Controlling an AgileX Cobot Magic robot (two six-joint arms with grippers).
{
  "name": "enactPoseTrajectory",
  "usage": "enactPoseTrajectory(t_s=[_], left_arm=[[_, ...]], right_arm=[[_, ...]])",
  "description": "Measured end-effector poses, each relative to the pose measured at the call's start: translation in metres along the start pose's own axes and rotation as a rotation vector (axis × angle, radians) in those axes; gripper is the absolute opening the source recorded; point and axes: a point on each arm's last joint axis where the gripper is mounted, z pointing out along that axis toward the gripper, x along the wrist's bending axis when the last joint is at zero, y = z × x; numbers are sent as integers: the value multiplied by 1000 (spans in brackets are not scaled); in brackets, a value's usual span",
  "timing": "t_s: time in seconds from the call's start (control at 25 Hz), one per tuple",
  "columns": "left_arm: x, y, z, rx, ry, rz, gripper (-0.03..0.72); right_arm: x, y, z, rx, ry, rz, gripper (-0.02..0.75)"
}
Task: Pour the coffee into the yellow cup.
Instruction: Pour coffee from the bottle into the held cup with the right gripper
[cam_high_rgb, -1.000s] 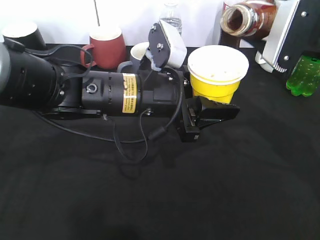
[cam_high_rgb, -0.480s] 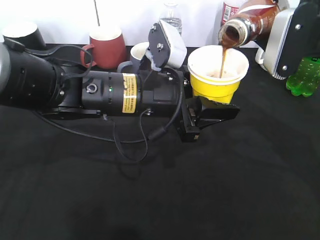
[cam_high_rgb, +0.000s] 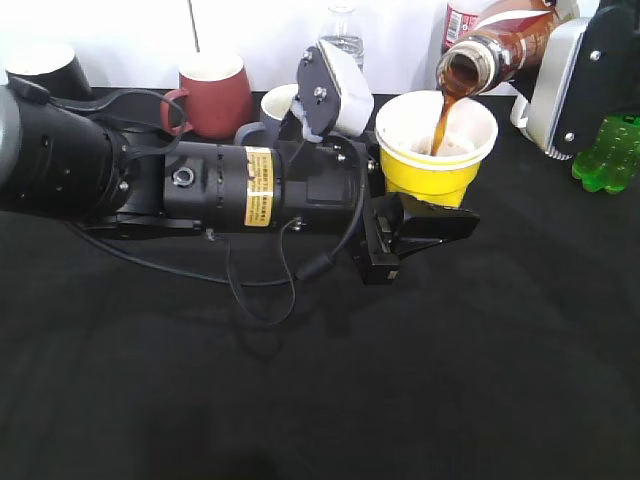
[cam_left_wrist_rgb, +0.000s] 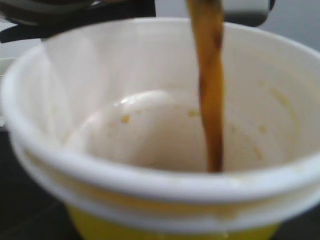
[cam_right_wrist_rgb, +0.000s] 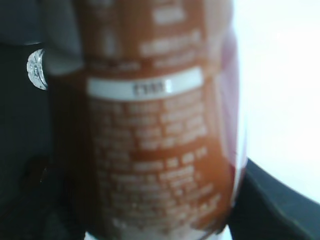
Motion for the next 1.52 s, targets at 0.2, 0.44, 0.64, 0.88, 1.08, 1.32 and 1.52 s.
enactPoseTrajectory(t_s=[0.2, 0.44, 0.64, 0.88, 1.08, 1.32, 1.52], left_arm=[[0, 0, 0, 0, 0, 0, 441], [0, 0, 0, 0, 0, 0, 441], [0, 0, 0, 0, 0, 0, 441], [0, 0, 0, 0, 0, 0, 440], [0, 0, 0, 1, -2, 2, 440], [0, 0, 0, 3, -4, 4, 440], [0, 0, 0, 4, -5, -3, 440]], right_arm=[[0, 0, 0, 0, 0, 0, 538], [0, 0, 0, 0, 0, -1, 538], [0, 0, 0, 0, 0, -35, 538], [0, 0, 0, 0, 0, -44, 538], [0, 0, 0, -1, -1, -66, 538], [0, 0, 0, 0, -1, -75, 538], [0, 0, 0, 0, -1, -81, 538]])
